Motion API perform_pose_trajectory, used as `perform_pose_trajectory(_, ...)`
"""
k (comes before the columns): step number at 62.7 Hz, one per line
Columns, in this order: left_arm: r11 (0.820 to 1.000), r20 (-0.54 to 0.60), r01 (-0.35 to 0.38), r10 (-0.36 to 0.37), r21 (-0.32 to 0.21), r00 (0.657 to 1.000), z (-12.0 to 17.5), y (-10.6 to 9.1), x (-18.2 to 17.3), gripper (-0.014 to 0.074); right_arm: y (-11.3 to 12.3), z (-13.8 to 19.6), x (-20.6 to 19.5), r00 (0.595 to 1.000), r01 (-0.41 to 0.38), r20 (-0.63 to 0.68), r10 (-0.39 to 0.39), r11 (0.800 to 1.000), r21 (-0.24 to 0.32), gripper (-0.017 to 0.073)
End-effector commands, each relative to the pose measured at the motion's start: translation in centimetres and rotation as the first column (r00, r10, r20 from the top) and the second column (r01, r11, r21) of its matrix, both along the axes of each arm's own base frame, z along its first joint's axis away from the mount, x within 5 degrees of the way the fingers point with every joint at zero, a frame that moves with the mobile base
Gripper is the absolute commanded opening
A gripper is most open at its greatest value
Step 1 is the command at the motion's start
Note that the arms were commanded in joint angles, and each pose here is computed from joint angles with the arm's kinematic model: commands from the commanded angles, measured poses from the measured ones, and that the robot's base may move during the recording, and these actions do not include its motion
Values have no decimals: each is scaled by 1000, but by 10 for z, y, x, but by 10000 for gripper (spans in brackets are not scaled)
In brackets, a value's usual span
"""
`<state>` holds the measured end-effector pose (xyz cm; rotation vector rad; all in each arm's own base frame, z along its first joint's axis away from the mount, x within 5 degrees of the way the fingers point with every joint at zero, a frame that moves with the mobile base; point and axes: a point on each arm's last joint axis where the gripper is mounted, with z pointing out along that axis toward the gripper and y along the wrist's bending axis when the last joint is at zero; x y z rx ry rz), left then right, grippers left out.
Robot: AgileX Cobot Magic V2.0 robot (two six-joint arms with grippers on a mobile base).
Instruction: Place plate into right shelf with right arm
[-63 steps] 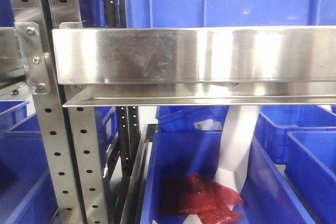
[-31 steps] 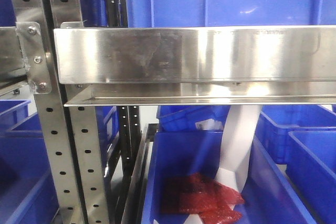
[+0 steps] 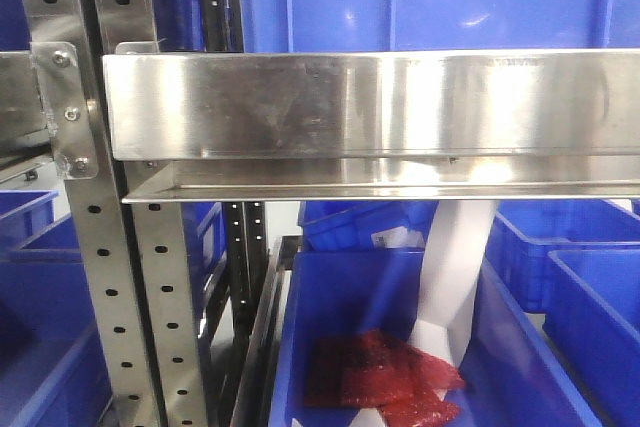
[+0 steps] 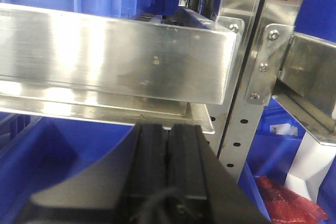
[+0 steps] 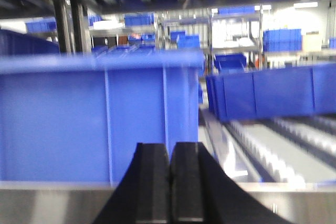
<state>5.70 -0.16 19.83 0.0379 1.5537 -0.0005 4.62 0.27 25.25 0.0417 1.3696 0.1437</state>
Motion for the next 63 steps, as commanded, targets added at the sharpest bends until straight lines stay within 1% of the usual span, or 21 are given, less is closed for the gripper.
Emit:
perform_pose_trajectory(1,1000,89,-9,10,-18,996,5,1,-1,-128,-1,0,2,998,23,60,-22,1000,-13,54)
perform_pose_trajectory(13,1000,89,-9,10,-18,996,5,1,-1,-128,-1,-34,9,999,26,-39,-26,999,-20,54)
perform_pose_trajectory(17,1000,89,-9,10,-18,996,5,1,-1,-128,-1,-39,10,997,32,-68,-34,999,-27,54)
perform_pose_trajectory(24,1000,89,-9,10,-18,996,5,1,-1,-128,-4,-38,9,996,74,-49,-76,996,-48,54)
perform_pose_trajectory(32,1000,89,-9,10,-18,996,5,1,-1,-128,-6,-36,7,992,122,-24,-123,991,-46,54)
perform_pose_trajectory(63,1000,89,-9,10,-18,996,5,1,-1,-128,-6,-36,7,992,124,-24,-125,991,-49,54)
